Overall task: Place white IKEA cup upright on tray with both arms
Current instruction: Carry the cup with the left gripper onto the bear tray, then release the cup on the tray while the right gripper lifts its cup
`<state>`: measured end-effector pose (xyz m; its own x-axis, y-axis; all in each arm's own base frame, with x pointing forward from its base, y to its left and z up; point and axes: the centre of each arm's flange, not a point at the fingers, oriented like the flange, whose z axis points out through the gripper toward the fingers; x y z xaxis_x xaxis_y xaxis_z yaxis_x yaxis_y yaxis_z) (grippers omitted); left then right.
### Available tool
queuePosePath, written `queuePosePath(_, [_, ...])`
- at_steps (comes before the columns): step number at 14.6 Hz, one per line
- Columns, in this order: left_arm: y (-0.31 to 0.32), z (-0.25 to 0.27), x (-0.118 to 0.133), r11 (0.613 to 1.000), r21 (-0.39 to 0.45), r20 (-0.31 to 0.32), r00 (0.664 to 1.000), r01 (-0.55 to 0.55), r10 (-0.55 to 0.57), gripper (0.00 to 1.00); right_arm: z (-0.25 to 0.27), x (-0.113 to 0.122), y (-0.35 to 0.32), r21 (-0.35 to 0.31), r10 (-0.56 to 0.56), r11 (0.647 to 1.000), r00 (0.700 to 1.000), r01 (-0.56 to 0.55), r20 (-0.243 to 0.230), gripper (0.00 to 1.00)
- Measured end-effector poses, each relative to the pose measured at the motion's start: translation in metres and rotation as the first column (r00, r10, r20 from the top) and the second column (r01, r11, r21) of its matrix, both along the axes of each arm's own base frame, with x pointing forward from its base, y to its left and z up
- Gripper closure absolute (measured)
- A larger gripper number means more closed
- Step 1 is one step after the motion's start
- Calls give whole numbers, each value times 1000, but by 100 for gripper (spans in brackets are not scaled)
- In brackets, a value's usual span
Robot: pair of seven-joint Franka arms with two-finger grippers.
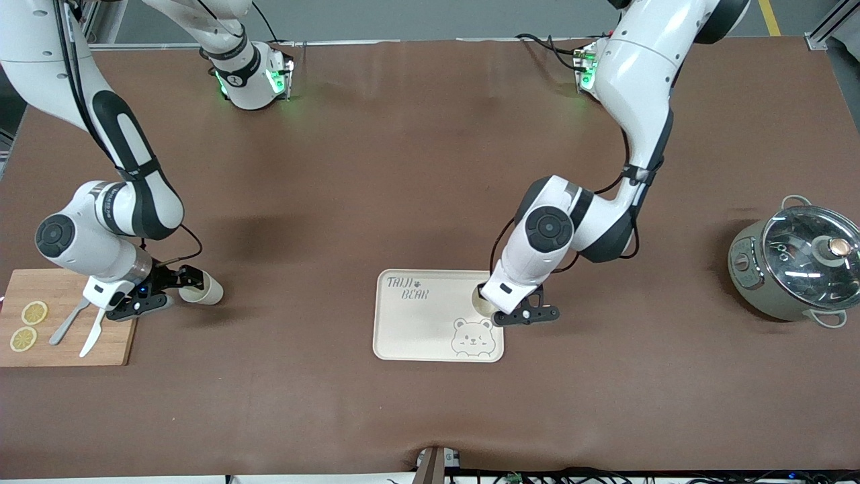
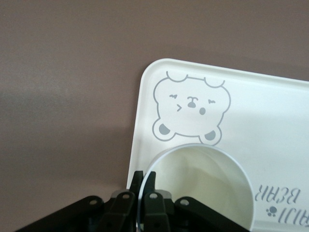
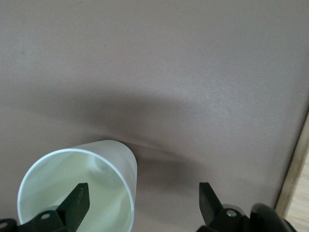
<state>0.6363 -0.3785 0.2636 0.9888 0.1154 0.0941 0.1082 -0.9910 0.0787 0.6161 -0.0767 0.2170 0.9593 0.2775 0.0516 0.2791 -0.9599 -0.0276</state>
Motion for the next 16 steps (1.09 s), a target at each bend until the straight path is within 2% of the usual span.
queuePosePath(3, [-14,-17,-1,1000,-1,34,999,-22,22,96,0,0,3,0,9,1000,1000,-9,0,5])
queuePosePath(5, [-21,-22,-2,1000,-10,47,999,-22,23,96,0,0,3,0,11,1000,1000,-11,0,22])
queuePosePath(8, [-27,-26,-3,999,-29,67,997,-40,42,96,0,0,3,0,12,1000,1000,-12,0,55])
queuePosePath(9, [-30,-27,-4,998,-33,77,996,-43,46,96,0,0,3,0,13,1000,1000,-13,0,61])
queuePosePath(10, [-32,-30,-4,998,-35,87,995,-46,49,96,0,0,3,0,14,1000,1000,-14,-1,61])
queuePosePath(12, [-35,-35,-6,999,-29,93,994,-46,48,96,0,0,3,0,17,1000,1000,-17,0,76])
queuePosePath(13, [-35,-37,-6,999,-28,93,994,-46,48,96,0,0,3,0,17,1000,1000,-17,0,76])
queuePosePath(15, [-35,-40,-5,998,-36,104,993,-46,49,96,0,0,3,0,18,1000,1000,-18,0,92])
queuePosePath(16, [-35,-42,-4,998,-38,108,993,-46,49,96,2,1,5,1,21,1000,1000,-21,1,96])
